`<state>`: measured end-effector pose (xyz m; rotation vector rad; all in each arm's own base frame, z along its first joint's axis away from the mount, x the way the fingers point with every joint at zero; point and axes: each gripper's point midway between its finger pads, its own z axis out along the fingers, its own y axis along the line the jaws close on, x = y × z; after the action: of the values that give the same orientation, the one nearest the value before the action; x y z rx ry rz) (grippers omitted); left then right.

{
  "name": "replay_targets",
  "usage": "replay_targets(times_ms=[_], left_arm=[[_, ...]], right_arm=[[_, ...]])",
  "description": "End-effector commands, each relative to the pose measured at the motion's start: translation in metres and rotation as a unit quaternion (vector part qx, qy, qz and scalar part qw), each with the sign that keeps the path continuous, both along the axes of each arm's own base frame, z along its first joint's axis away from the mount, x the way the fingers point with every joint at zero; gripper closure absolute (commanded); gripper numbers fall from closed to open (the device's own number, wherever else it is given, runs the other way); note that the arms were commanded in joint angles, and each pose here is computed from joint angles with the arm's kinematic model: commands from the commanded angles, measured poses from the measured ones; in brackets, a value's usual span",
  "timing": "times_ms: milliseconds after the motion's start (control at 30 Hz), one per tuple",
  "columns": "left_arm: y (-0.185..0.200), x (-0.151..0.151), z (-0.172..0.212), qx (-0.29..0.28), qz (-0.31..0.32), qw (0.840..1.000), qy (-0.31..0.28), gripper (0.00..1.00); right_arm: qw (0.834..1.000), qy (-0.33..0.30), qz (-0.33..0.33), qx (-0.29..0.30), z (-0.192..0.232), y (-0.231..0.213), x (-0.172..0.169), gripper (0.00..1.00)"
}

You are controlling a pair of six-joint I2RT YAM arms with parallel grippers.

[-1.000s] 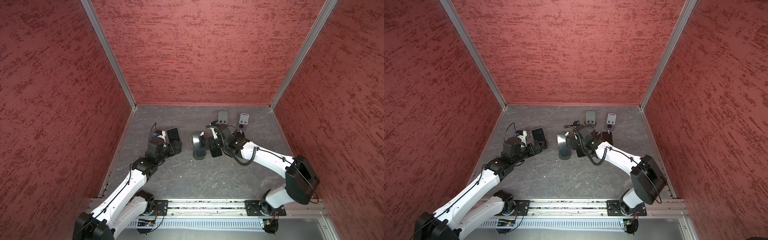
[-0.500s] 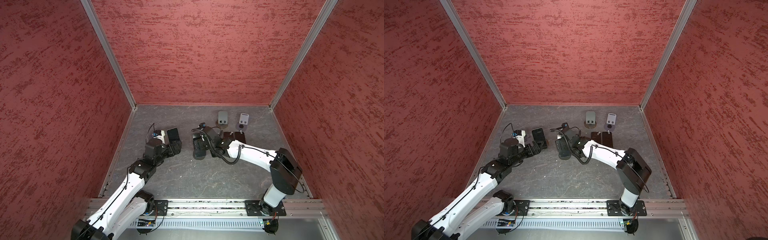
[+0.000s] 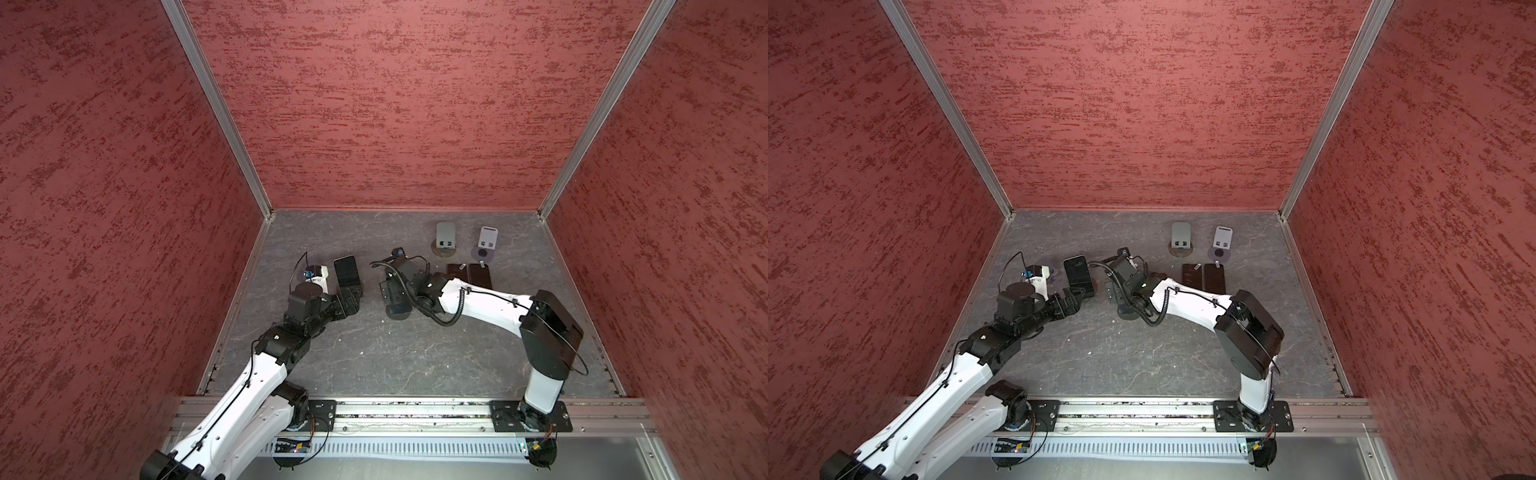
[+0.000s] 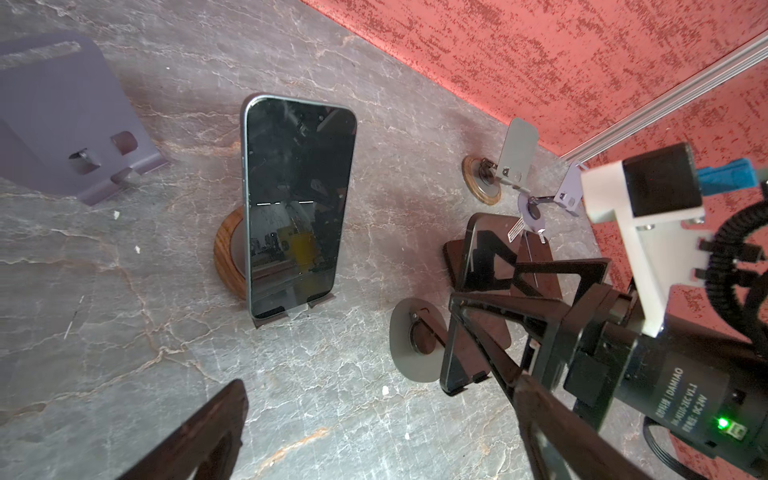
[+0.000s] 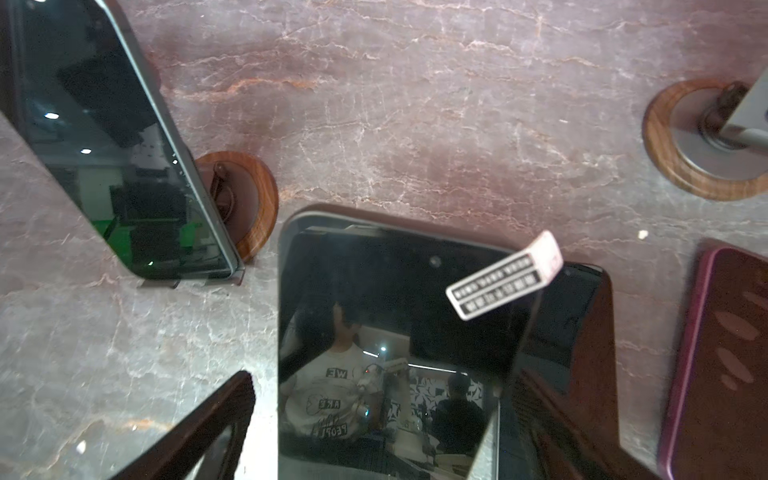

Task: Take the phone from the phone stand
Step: 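Close the right gripper on the silver-backed phone and lift it off the stand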

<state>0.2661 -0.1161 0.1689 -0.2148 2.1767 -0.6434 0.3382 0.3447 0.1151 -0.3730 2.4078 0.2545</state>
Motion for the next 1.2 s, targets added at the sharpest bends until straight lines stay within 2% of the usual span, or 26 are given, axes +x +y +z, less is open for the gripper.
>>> replay_targets(times_ms=[0, 233, 600, 767, 1167], left_arm=[[0.002, -0.001, -0.001, 0.011, -0.004, 1.0, -0.005, 0.0], [0.003, 0.001, -0.002, 0.014, -0.004, 1.0, -0.008, 0.0], [0.001, -0.001, -0.01, 0.009, -0.01, 1.0, -0.007, 0.0], [0.002, -0.001, -0.011, 0.009, -0.011, 1.0, -0.008, 0.0], [0.003, 0.0, -0.017, 0.007, -0.009, 1.0, -0.006, 0.0]], right_arm=[[0.999, -0.006, -0.035, -0.018, -0.002, -0.005, 0.002, 0.01], [0.999, -0.003, -0.047, -0.025, -0.011, 0.0, 0.001, 0.03], [0.998, -0.011, -0.066, -0.016, -0.01, -0.002, 0.003, 0.24], [0.998, -0.01, -0.064, -0.008, -0.009, 0.0, 0.001, 0.3], [0.997, -0.04, -0.056, 0.019, 0.029, 0.0, 0.003, 0.35]])
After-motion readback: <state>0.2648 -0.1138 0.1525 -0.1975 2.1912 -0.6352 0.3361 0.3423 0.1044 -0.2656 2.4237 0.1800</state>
